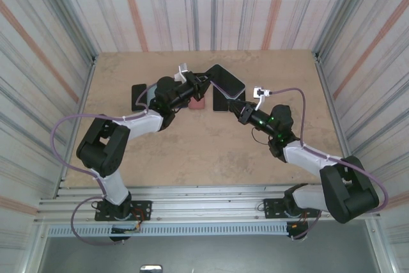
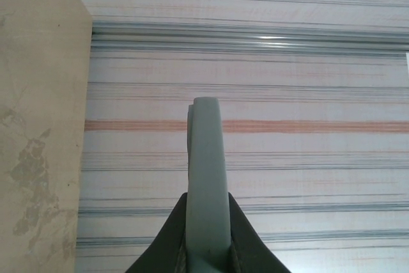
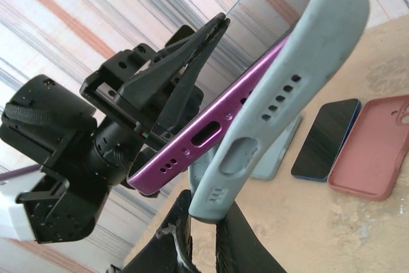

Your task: Take the phone out of the phone case

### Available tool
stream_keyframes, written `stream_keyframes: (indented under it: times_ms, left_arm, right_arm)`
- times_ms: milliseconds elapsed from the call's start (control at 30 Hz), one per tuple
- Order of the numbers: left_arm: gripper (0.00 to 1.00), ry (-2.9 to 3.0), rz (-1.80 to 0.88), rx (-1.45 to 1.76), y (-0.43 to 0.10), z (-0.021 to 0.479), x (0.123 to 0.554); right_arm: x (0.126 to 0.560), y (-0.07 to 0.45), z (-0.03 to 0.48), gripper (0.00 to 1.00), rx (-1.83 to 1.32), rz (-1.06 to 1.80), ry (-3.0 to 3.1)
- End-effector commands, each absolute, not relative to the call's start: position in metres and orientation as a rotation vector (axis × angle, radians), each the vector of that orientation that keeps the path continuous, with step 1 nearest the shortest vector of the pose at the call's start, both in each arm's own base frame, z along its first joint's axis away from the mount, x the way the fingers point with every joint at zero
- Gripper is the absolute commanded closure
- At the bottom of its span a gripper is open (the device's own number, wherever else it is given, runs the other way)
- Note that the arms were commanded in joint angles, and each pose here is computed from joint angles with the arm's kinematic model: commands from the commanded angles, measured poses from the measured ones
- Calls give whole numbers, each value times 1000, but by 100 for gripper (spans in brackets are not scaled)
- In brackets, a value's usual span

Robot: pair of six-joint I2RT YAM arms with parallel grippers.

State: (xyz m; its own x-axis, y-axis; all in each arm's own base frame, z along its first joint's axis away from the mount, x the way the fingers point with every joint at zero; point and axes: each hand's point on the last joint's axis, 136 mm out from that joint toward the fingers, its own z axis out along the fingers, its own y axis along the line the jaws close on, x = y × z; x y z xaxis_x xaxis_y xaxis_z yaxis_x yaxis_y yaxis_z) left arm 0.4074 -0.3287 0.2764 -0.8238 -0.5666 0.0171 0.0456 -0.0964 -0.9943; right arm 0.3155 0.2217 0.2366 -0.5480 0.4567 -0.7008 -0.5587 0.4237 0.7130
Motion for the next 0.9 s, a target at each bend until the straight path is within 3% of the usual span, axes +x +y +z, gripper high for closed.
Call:
stream_keyframes:
  times_ms: [0,200,500,867]
  left_arm:
    - [95,1606,-2099,-307,-332,356,378]
    - [96,1724,-1922,-178,-321,343,382]
    - [99,1809,-1642,275,-298,354,374]
    - [97,1610,-1464,836,-281,375,340]
  right_arm:
    - [326,206,206,84,-6,1220,1826]
    - [317,204,221,69,-125,1252,1812]
    - [289,208,227,40,-556,1164,1907]
    - [276,231,234,31,-1030,1003,1798]
